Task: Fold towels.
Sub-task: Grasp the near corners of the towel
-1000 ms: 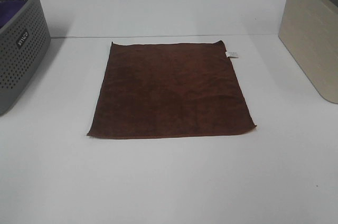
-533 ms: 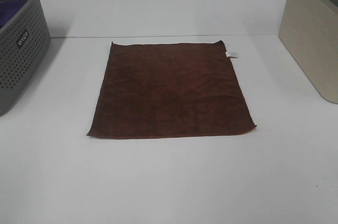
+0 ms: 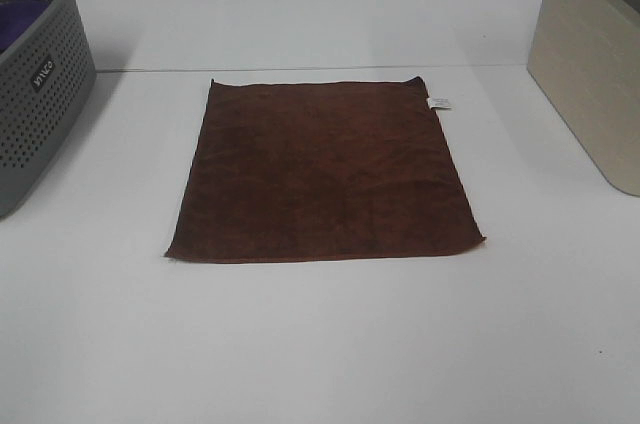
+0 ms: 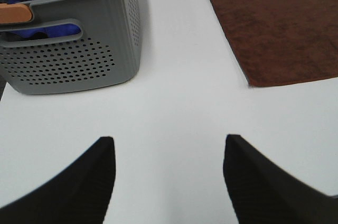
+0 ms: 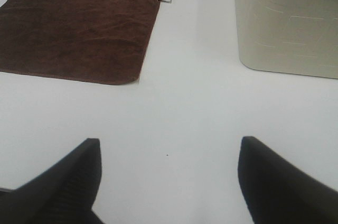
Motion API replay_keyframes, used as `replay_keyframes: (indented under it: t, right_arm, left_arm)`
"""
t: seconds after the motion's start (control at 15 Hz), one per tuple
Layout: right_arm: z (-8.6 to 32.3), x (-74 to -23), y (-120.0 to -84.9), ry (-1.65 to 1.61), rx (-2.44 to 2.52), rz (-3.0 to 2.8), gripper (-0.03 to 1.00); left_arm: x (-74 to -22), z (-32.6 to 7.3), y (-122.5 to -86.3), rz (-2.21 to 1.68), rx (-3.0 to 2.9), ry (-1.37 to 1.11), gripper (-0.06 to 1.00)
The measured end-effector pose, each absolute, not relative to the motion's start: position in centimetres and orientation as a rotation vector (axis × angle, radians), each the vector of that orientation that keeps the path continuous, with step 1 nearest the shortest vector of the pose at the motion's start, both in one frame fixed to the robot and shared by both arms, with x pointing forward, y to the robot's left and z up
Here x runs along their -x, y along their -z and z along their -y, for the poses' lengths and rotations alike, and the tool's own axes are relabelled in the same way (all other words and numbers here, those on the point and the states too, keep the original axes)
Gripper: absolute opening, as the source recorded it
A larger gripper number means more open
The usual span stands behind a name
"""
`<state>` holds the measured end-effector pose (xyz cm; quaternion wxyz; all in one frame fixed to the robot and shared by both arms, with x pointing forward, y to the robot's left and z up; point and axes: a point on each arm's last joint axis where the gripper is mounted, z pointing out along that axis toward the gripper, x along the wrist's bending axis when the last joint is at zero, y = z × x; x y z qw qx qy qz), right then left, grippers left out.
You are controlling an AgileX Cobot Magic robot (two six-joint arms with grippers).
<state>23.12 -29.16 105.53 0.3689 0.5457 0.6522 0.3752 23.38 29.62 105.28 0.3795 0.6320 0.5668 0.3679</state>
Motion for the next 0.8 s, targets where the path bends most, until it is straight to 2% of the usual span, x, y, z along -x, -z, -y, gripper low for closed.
replay_keyframes:
  t: [0.8]
  right_arm:
    - [29.16,-23.12,-105.53,-0.963,-1.401,-1.674,0.71]
  left_arm:
    - [-23.38,-29.62,-105.28,-1.448,-1.614,-0.940,0.56]
